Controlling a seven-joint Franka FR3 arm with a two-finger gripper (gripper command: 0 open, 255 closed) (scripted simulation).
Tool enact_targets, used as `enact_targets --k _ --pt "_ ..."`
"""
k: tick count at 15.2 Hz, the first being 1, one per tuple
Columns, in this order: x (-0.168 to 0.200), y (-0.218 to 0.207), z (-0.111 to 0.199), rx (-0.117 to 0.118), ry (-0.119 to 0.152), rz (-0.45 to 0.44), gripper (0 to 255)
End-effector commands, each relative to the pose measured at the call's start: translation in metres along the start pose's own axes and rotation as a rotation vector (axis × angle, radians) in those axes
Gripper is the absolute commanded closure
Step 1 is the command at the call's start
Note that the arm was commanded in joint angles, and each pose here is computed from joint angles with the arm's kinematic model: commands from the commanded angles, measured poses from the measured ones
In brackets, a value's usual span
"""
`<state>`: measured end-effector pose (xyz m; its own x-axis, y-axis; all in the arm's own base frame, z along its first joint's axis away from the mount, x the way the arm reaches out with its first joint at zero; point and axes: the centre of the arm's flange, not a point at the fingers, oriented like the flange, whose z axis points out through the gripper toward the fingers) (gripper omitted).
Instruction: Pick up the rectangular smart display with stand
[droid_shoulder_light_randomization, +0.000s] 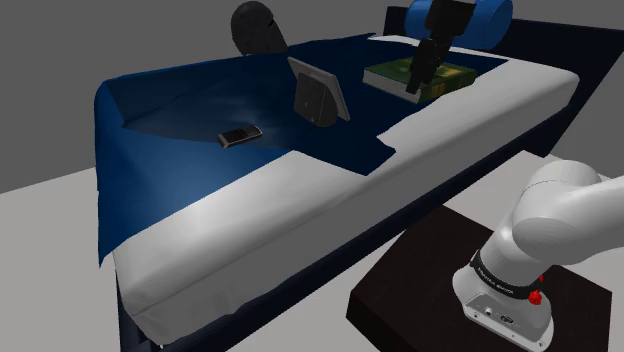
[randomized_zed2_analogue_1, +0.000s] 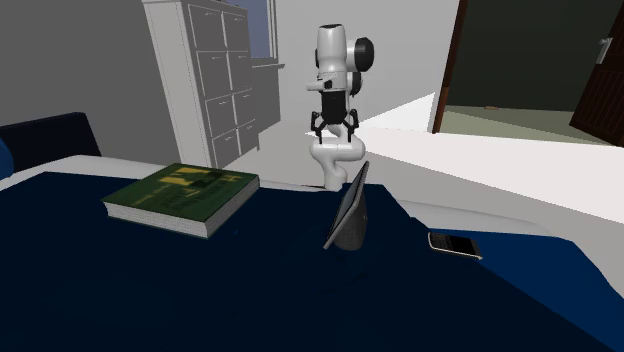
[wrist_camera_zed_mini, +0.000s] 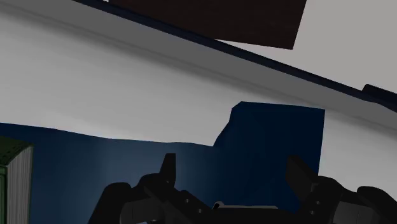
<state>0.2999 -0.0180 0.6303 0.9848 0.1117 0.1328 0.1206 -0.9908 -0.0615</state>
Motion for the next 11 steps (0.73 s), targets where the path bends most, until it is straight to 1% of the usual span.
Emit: enact_targets --k 1,6,11 --pt "0.0 0.0 0.0 0.0 0.0 0.0 0" --pt "0.072 -0.041 0.0 -0.136 -0.056 0.056 0" --pt "0.146 -0.078 0.009 -0.272 -0.112 0.112 0"
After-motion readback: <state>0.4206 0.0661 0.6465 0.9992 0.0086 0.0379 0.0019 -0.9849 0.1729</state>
